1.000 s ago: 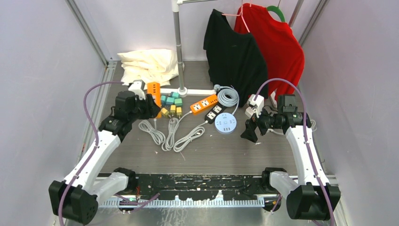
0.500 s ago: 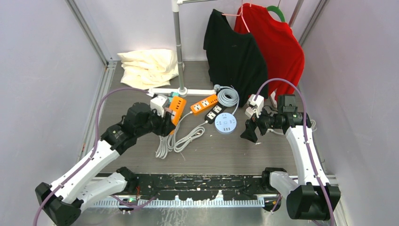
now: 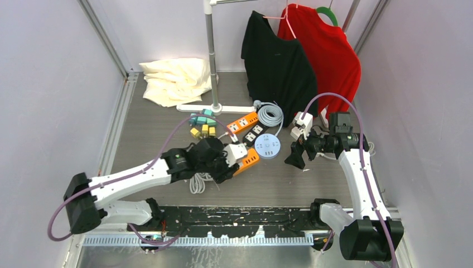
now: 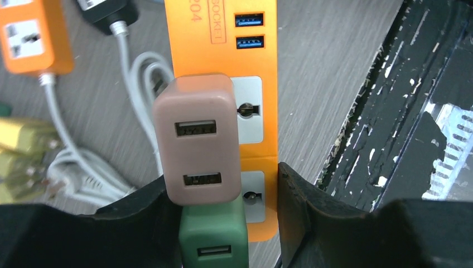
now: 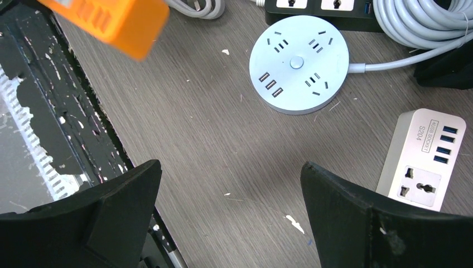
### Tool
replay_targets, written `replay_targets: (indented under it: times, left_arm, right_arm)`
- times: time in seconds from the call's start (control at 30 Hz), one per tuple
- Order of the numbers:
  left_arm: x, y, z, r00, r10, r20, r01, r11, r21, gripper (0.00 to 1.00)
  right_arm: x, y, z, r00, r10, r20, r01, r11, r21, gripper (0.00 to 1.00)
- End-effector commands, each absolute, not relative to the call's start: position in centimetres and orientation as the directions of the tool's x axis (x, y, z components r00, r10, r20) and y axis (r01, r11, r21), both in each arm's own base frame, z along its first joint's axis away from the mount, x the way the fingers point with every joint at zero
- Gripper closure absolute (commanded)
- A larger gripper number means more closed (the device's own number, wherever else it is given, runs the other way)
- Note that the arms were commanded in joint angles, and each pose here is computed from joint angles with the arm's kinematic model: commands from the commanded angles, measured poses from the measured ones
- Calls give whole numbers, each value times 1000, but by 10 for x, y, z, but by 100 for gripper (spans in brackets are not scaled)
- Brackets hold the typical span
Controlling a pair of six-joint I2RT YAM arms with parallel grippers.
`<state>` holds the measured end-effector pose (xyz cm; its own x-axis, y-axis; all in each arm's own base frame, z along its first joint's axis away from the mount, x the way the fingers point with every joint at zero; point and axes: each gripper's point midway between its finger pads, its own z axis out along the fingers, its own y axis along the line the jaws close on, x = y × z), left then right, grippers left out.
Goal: Pull the plug off the socket
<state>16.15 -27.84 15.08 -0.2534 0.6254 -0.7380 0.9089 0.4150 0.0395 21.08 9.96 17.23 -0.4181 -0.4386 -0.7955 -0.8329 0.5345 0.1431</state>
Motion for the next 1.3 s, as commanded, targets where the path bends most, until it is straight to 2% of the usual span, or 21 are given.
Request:
replay_targets:
  times: [0.0,0.2,0.37,0.67,0.83,0.9,0.93,1.13,1.27]
  left_arm:
    - [166,-344,191,-71,493,-867,961,268,73,100]
    - [161,-397,158,-28,483,-875,989,138,45,100]
    - [165,-421,125,-17,500,-866,995,92,34,97]
    - [176,-432,91,-78,517,-853,988,151,1,55]
    - [174,-430,107,-46,448,-893,988,152,26,40]
    - [172,-428,119,-23,407,-913,988,148,41,38]
    - [172,-426,122,-18,394,-919,987,153,46,30]
    - [166,-413,140,6,325,-946,984,166,64,23]
    - [160,-400,160,29,244,-969,984,165,71,20]
  right_arm:
    - [212,105,185,-385,-423,-820,-845,518,130,0]
    - [215,103,188,-394,-412,-822,-835,534,133,0]
    - [217,101,190,-399,-403,-824,-827,547,132,0]
    - [217,101,188,-410,-396,-822,-825,545,150,0]
    - [205,106,187,-342,-430,-836,-879,462,122,0]
    - [197,110,186,-298,-444,-845,-906,411,103,0]
    - [194,111,186,-276,-449,-850,-917,389,92,0]
    - [181,117,179,-158,-467,-870,-963,266,32,0]
    - [167,128,187,-17,-428,-903,-990,133,-45,0]
